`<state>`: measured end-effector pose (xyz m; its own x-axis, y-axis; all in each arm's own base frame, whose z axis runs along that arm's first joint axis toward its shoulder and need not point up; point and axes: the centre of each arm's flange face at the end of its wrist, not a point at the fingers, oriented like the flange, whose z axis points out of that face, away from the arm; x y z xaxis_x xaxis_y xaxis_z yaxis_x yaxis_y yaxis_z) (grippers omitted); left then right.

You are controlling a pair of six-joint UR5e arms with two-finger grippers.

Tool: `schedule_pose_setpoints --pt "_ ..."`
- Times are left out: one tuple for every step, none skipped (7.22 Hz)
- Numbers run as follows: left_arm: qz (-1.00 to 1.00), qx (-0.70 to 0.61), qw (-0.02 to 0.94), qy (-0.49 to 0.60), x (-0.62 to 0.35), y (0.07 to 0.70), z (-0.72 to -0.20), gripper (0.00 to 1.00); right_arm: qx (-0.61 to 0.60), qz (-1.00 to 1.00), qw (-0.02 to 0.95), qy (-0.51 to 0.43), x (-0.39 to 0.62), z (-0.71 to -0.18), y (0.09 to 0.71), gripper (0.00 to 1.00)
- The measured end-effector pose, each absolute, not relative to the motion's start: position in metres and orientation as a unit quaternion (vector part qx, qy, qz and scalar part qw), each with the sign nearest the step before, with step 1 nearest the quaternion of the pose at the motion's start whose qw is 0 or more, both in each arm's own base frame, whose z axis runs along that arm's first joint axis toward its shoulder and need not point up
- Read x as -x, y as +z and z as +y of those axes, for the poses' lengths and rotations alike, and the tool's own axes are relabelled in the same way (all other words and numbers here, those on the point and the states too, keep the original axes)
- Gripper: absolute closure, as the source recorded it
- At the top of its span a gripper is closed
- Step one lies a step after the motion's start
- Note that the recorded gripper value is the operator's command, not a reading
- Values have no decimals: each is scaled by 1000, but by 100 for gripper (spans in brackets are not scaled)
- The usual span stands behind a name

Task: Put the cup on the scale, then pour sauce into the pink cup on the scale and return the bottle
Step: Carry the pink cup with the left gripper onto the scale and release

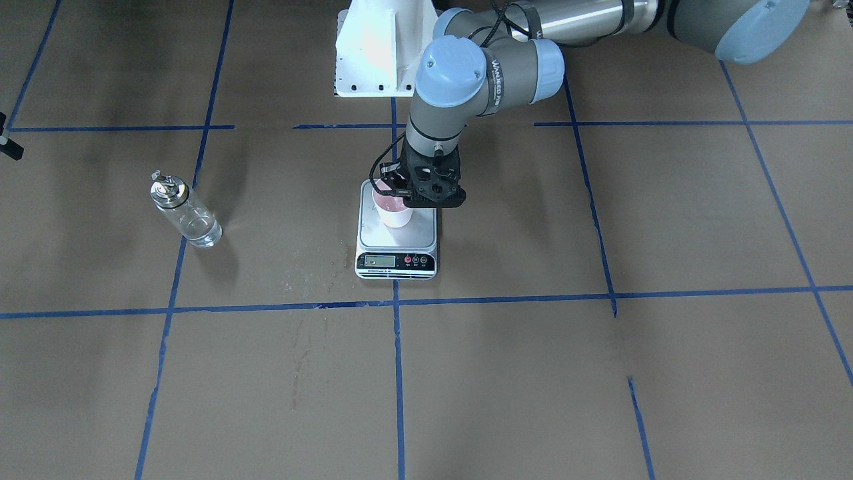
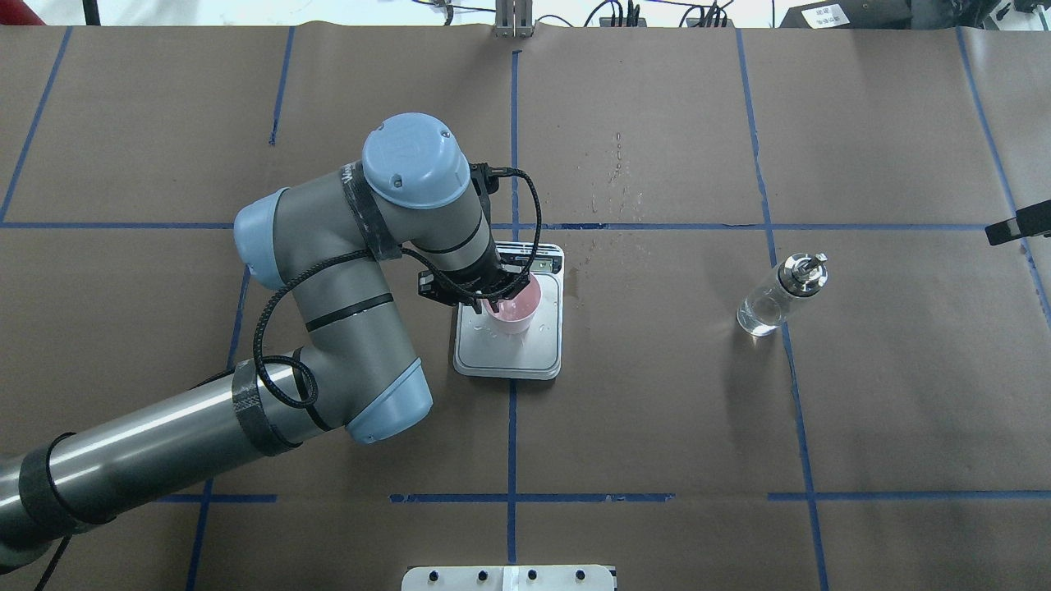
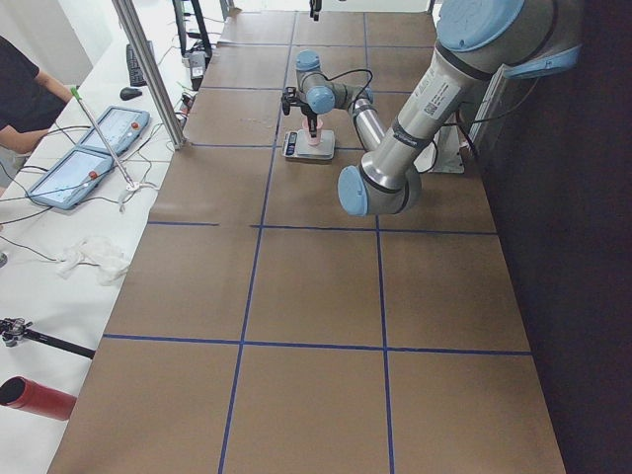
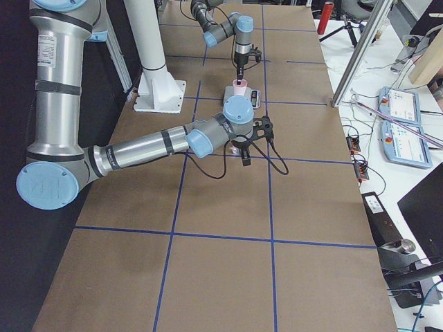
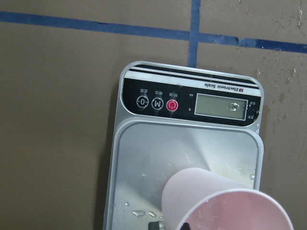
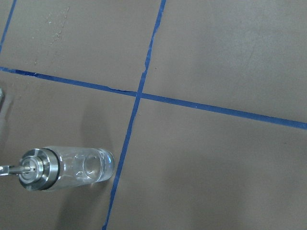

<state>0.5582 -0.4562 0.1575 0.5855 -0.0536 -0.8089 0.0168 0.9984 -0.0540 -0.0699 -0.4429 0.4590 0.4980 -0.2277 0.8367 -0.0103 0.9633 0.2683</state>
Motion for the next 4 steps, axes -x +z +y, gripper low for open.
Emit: schedule_pose_setpoints --pt "461 16 887 -19 -552 152 -455 43 -128 -499 855 -52 79 -441 454 0" --pt "471 7 882 -21 -535 144 -454 37 -133 -505 852 -36 92 -438 449 0" --pt "482 -4 876 -26 -511 141 -455 35 -139 -510 849 -21 109 -433 442 0" --pt "491 -12 870 -29 -488 141 -453 35 -146 -510 848 -8 129 -425 433 0"
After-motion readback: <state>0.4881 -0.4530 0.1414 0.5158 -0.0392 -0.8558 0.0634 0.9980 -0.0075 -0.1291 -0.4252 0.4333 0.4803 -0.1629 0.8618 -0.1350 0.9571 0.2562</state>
